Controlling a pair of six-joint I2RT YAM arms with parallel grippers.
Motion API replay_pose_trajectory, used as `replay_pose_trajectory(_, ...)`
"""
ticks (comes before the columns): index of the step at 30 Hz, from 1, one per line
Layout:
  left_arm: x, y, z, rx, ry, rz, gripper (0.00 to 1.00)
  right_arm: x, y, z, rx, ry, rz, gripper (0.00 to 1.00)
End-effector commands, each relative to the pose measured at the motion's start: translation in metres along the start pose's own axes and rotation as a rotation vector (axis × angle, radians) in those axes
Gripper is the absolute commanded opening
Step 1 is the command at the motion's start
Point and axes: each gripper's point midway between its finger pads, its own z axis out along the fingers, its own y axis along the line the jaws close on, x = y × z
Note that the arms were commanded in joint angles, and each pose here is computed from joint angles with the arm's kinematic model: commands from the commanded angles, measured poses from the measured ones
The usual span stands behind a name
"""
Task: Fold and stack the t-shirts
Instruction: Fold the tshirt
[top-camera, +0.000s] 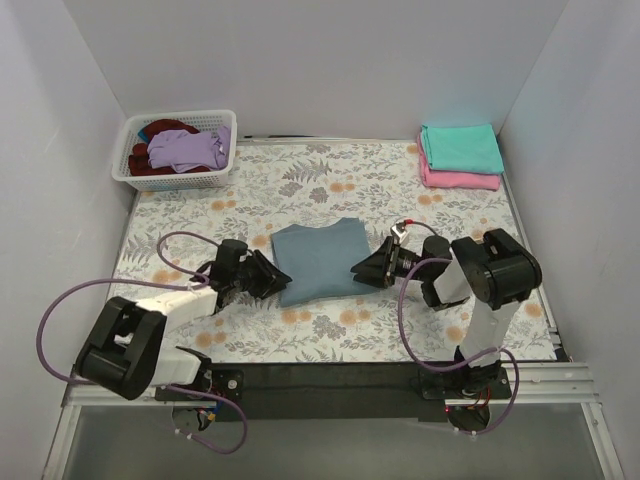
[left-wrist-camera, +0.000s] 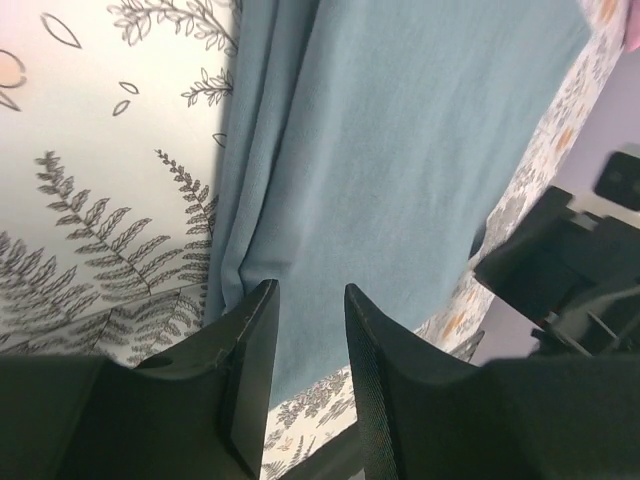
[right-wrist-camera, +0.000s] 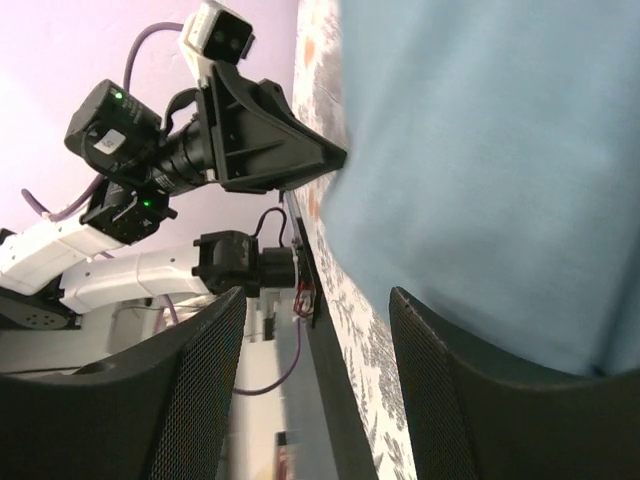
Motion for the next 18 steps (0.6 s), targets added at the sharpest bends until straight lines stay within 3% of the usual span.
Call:
replay_pose_trajectory(1, -0.024, -0.014, -0.017, -0.004, -0.125, 0.036, 0.32, -0.018, 0.055, 0.011, -0.099, -0.059, -0.272, 0.66)
replay_pose_trajectory(6, -0.042, -0.036, -0.045, 0.025, -0.231, 0.089, 0.38, 0.007, 0.095, 0.052, -0.134, -0.006, -0.324, 0.67)
replay_pose_trajectory(9, -0.048, -0.041, -0.054, 0.034, -0.272, 0.121, 0.42, 0.02, 0.092, 0.078, -0.13, 0.032, -0.31, 0.66)
replay_pose_trajectory(13, -0.048, -0.042, -0.061, 0.036, -0.287, 0.141, 0.44, 0.028, 0.06, 0.099, -0.101, 0.046, -0.207, 0.66)
replay_pose_trajectory(18, -0.048, -0.044, -0.065, 0.046, -0.294, 0.152, 0.45, 0.043, -0.017, 0.111, 0.043, 0.072, -0.058, 0.64)
